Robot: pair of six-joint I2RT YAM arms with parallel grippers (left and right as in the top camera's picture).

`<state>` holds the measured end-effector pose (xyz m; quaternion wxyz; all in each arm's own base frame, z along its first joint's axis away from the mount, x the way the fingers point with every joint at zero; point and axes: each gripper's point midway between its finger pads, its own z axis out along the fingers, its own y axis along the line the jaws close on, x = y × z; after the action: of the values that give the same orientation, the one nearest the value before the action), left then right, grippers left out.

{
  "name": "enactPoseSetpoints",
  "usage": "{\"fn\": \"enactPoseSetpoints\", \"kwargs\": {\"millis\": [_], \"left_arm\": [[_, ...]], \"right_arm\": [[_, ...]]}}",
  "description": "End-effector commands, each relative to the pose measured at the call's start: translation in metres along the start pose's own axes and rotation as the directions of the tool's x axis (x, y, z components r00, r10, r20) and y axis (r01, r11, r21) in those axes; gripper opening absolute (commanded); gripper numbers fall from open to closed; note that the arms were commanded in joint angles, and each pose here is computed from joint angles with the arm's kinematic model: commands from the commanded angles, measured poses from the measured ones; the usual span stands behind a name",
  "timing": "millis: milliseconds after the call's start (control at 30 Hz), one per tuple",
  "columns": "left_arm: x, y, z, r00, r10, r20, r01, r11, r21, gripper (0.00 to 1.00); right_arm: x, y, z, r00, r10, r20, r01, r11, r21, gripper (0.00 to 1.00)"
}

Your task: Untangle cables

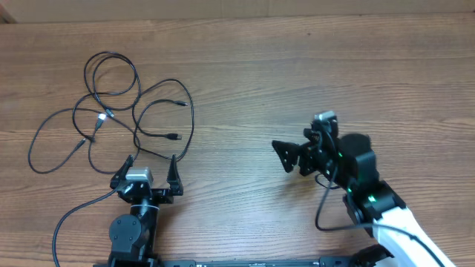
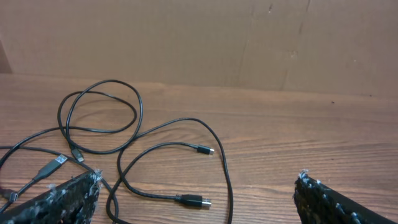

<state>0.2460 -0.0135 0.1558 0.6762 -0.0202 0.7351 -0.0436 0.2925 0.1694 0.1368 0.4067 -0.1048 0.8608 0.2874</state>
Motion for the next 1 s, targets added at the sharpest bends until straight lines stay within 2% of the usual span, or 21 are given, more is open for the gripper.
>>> {"fn": "enactPoseSetpoints", "kwargs": {"millis": [0, 133, 433, 733, 833, 967], "left_arm": [[-0.001, 0.0, 0.0, 1.0, 0.011, 0.008, -0.011, 1.0, 0.002, 1.0], [-0.001, 0.0, 0.0, 1.0, 0.011, 0.008, -0.011, 1.0, 0.002, 1.0], [-0.001, 0.0, 0.0, 1.0, 0.01, 0.008, -0.01, 1.0, 0.002, 1.0], [-0.001, 0.0, 0.0, 1.0, 0.011, 0.008, -0.011, 1.0, 0.002, 1.0], [-0.001, 0.0, 0.0, 1.0, 0.011, 0.008, -0.011, 1.0, 0.002, 1.0], [-0.001, 0.0, 0.0, 1.0, 0.01, 0.008, -0.01, 1.0, 0.002, 1.0]], "right_arm": [[-0.025, -0.001, -0.028, 0.958, -0.14, 0.249, 0.142, 0.99, 0.01, 1.0], [-0.039, -0.009, -0.055, 0.899, -0.167, 0.404, 0.162, 0.986, 0.046, 1.0], [-0.048, -0.023, -0.101, 0.801, -0.209, 0.562, 0.161, 0.978, 0.134, 1.0], [-0.03, -0.026, -0.115, 0.741, -0.234, 0.629, 0.176, 0.972, 0.155, 1.0], [-0.02, -0.03, -0.111, 0.767, -0.223, 0.602, 0.161, 0.975, 0.156, 1.0], [-0.02, -0.032, -0.116, 0.758, -0.227, 0.611, 0.154, 0.973, 0.171, 1.0]]}}
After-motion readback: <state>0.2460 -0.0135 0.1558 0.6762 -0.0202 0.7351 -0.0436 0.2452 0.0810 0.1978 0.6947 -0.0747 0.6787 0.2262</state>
